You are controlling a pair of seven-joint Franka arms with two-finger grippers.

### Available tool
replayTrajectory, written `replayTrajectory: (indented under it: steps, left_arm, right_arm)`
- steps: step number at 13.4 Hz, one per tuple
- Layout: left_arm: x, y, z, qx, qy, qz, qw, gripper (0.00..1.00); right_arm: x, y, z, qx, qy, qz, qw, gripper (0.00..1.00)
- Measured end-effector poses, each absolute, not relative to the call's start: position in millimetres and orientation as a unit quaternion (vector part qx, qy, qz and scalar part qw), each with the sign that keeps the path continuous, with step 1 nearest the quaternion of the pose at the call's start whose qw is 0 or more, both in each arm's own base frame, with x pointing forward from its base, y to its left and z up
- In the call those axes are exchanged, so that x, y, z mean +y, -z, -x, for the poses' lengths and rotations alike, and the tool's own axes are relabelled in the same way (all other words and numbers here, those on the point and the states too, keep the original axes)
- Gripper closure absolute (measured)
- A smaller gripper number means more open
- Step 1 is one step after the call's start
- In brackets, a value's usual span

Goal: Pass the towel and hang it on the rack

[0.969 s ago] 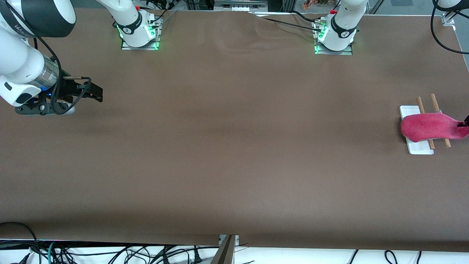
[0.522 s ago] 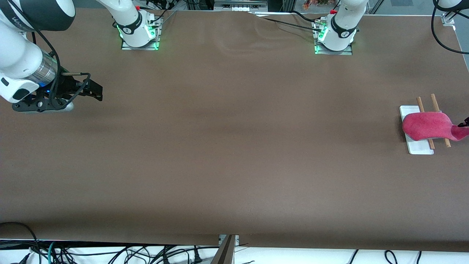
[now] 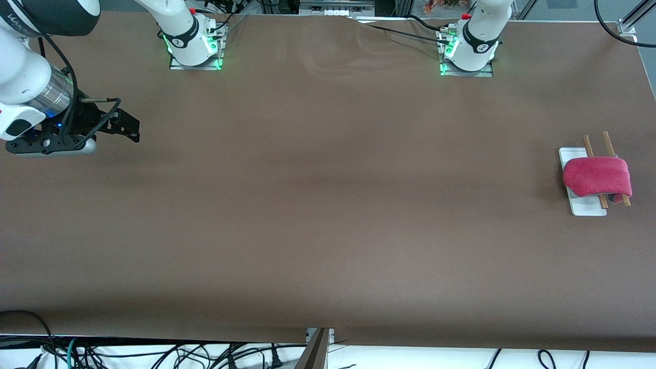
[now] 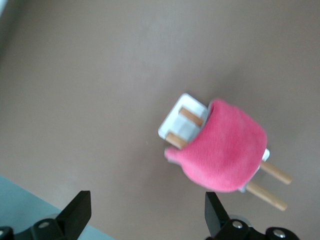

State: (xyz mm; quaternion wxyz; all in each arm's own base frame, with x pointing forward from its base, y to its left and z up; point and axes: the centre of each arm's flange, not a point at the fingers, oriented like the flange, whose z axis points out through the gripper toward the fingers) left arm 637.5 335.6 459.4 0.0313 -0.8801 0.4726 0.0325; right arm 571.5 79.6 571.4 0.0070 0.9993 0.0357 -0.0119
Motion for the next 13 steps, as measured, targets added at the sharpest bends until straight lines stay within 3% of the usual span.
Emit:
replayTrajectory:
  steps: [7,11,13]
  left_arm:
    - [151.6,-509.9,-673.3,0.408,-0.034,0.912,0.004,0.0]
    - [21.7,-565.1,-658.7,0.301,-0.029,0.953,0.034,0.0]
    - [-18.5,-587.1,-637.1,0.207,-0.014,0.978,0.015,0.0]
  right_arm:
    - [77.9,-574.2,-570.4,0.032,0.02,-0.999,0.012,0.0]
    - [79.3,-583.3,-571.5,0.032,0.01,-0.999,0.011,0.0]
    - [79.6,-582.8,-571.9,0.032,0.011,-0.999,0.011,0.0]
